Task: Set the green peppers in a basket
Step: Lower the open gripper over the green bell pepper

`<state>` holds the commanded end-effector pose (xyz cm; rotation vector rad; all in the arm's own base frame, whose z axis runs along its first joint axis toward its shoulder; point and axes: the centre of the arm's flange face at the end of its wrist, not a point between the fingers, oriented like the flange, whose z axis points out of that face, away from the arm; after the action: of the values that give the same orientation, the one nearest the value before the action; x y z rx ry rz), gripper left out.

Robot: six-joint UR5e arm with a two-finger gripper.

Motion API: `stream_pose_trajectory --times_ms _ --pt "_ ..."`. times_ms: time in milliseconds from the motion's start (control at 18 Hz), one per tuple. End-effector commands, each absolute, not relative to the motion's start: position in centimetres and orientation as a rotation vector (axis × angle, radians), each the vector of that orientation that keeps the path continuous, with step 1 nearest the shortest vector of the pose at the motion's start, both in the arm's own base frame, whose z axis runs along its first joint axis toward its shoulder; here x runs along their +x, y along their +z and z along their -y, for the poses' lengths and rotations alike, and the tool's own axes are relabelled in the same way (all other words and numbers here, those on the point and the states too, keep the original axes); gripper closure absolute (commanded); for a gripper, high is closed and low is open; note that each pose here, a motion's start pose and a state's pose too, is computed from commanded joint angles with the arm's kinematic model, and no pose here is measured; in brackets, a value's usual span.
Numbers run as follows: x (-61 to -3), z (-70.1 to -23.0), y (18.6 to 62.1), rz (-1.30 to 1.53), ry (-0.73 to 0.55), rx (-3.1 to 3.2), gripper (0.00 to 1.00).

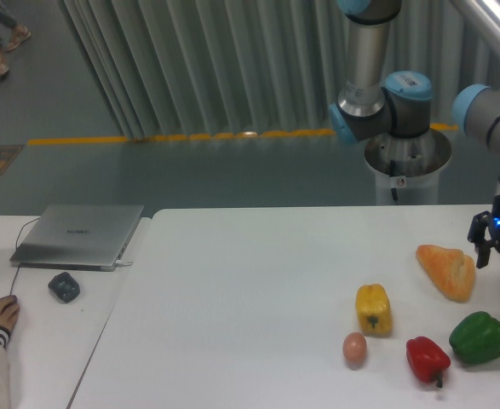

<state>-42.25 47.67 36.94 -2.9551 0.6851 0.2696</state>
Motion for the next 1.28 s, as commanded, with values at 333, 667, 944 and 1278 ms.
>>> stream_pose_trajectory --times_ms 333,667,944,1278 --pt "-40.7 -50.6 34.9 -0.787 0.326 -3.032 0.00" --pt "-40.2 -51.2 32.4 -0.816 0.265 -3.053 0.00" --pt "-40.3 -51.4 30.5 -0.823 0.223 -3.071 0.00" --pt "-40.6 -51.7 29.9 -0.827 0.213 -3.073 0.00"
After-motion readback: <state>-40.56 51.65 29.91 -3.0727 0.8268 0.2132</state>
